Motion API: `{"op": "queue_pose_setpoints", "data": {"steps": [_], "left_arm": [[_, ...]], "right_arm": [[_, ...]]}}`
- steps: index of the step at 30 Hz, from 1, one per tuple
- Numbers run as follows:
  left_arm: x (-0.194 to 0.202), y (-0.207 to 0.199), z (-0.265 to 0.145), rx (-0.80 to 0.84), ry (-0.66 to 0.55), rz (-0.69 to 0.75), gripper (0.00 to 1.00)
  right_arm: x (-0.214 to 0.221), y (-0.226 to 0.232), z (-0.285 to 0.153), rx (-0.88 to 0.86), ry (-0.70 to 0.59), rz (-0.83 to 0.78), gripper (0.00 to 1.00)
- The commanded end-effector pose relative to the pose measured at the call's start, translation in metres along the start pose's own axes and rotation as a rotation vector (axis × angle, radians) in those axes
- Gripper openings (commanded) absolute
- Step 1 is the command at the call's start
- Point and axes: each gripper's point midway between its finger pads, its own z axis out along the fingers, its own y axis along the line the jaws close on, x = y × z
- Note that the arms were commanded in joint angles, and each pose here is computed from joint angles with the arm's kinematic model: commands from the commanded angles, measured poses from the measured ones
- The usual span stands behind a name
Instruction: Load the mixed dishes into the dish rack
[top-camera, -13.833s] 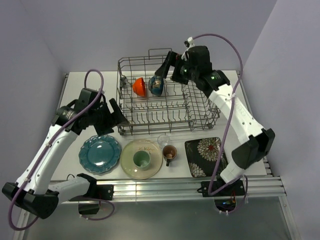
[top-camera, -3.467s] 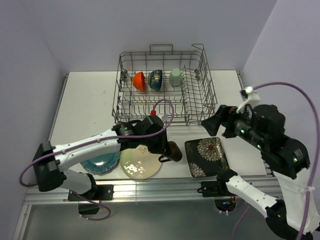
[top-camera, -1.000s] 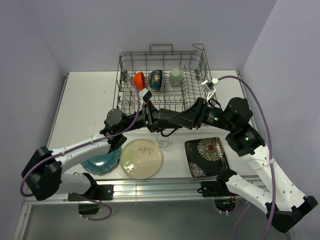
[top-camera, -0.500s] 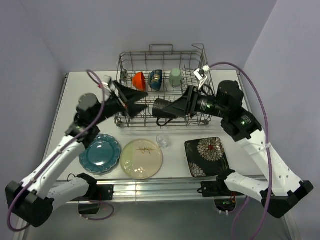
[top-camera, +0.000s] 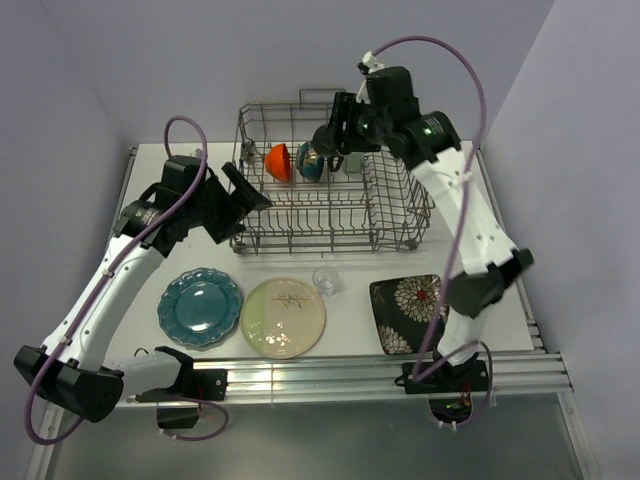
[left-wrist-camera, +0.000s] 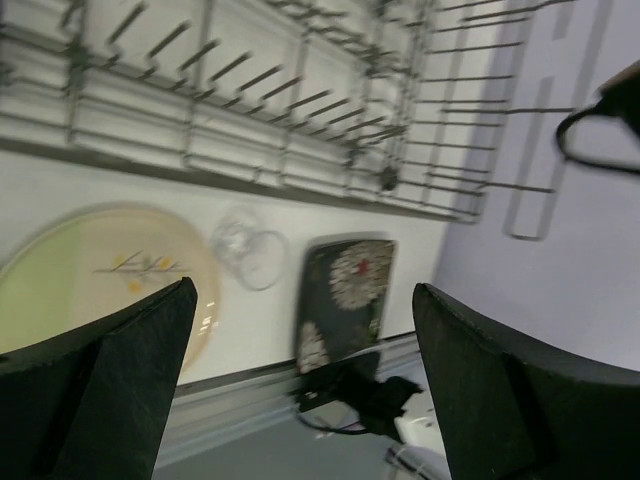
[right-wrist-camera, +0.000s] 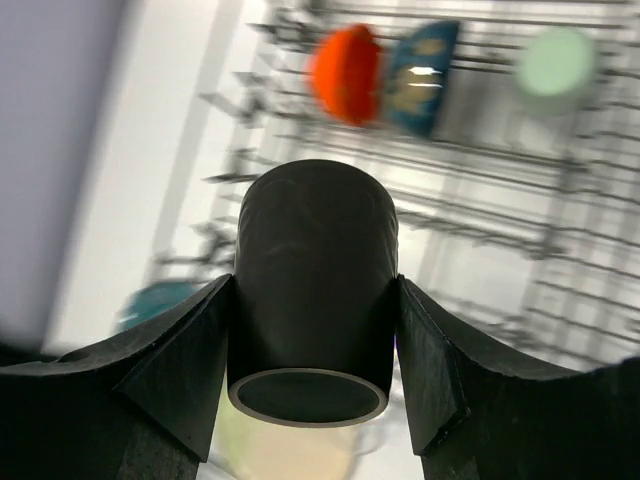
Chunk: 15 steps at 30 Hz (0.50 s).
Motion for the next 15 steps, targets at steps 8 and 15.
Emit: {"op": "queue_pose_setpoints", "data": {"steps": [8,15], "left_arm": [[0.01,0.045,-0.016,-0.138,0.001,0.144,0.92],[0.017,0.062,-0.016,-0.166,0.013,0.168,0.91]], "right_arm": [[0.021,-0.1,0.063,0.42,0.126,-0.15,0.0],[0.035,-0.137,0.1,0.525,0.174,-0.15,0.0]]}}
